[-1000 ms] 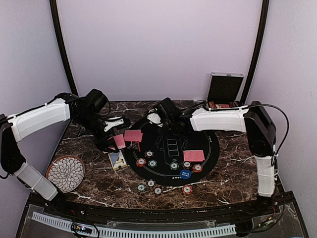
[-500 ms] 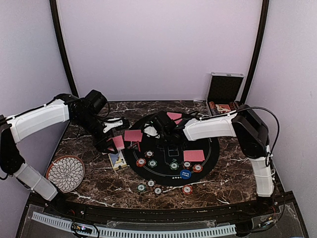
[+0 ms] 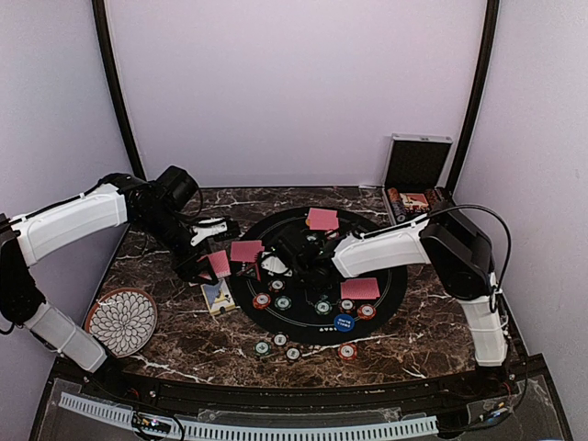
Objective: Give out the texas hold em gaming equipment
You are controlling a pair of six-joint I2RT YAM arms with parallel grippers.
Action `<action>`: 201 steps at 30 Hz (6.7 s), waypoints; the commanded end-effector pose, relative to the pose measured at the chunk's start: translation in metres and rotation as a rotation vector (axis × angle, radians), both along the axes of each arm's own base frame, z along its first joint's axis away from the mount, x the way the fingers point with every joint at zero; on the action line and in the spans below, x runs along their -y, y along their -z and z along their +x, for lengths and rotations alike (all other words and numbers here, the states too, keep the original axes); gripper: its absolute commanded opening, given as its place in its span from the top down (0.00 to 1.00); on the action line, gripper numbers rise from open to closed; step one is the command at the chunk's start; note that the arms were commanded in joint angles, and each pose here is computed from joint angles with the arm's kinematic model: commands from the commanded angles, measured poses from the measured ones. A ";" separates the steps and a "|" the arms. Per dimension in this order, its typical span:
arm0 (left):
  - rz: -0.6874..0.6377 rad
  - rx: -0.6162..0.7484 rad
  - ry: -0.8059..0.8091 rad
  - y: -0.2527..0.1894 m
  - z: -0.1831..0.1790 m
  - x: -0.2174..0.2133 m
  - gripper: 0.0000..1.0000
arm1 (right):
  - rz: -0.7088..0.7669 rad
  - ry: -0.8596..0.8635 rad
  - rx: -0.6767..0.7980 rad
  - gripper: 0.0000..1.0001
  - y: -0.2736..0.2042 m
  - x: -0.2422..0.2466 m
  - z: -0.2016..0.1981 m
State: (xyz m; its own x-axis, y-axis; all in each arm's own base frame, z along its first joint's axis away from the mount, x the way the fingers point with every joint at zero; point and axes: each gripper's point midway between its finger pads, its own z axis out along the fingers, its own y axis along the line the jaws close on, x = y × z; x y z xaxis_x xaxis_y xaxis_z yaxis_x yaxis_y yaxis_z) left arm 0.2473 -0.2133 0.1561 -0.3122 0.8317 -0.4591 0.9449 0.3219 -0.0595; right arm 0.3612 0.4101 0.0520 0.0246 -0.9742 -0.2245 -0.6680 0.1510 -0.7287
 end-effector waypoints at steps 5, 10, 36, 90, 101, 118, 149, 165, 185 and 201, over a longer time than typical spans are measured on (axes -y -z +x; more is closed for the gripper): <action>-0.014 0.005 0.007 -0.008 -0.007 -0.004 1.00 | 0.030 0.000 -0.053 0.57 0.003 0.000 -0.019; -0.018 0.001 0.009 -0.007 -0.007 -0.002 1.00 | 0.120 0.052 -0.028 0.38 -0.024 0.002 -0.014; -0.021 0.017 0.007 -0.010 -0.004 -0.002 1.00 | 1.234 0.583 -0.766 0.08 -0.140 0.045 0.049; -0.030 0.011 0.016 -0.006 -0.007 -0.001 1.00 | 1.329 0.528 -1.482 0.15 -0.113 -0.061 -0.035; -0.034 0.013 0.014 -0.008 -0.006 0.000 1.00 | 1.298 0.390 -1.714 0.15 -0.134 -0.110 -0.090; -0.041 0.012 0.018 -0.010 -0.005 0.002 1.00 | 1.221 0.336 -1.824 0.19 -0.127 -0.150 -0.124; -0.045 0.016 0.017 -0.014 -0.004 0.003 1.00 | 1.163 0.504 -1.839 0.28 -0.085 -0.138 -0.115; -0.041 0.013 0.015 -0.013 -0.005 0.002 1.00 | 1.245 0.430 -1.841 0.65 -0.129 -0.120 -0.108; -0.031 0.015 0.013 -0.011 -0.006 0.000 1.00 | 1.280 0.399 -1.782 1.00 -0.164 -0.089 -0.097; -0.019 0.015 0.011 -0.009 -0.007 -0.003 1.00 | 0.794 0.678 -0.721 1.00 -0.124 0.044 0.017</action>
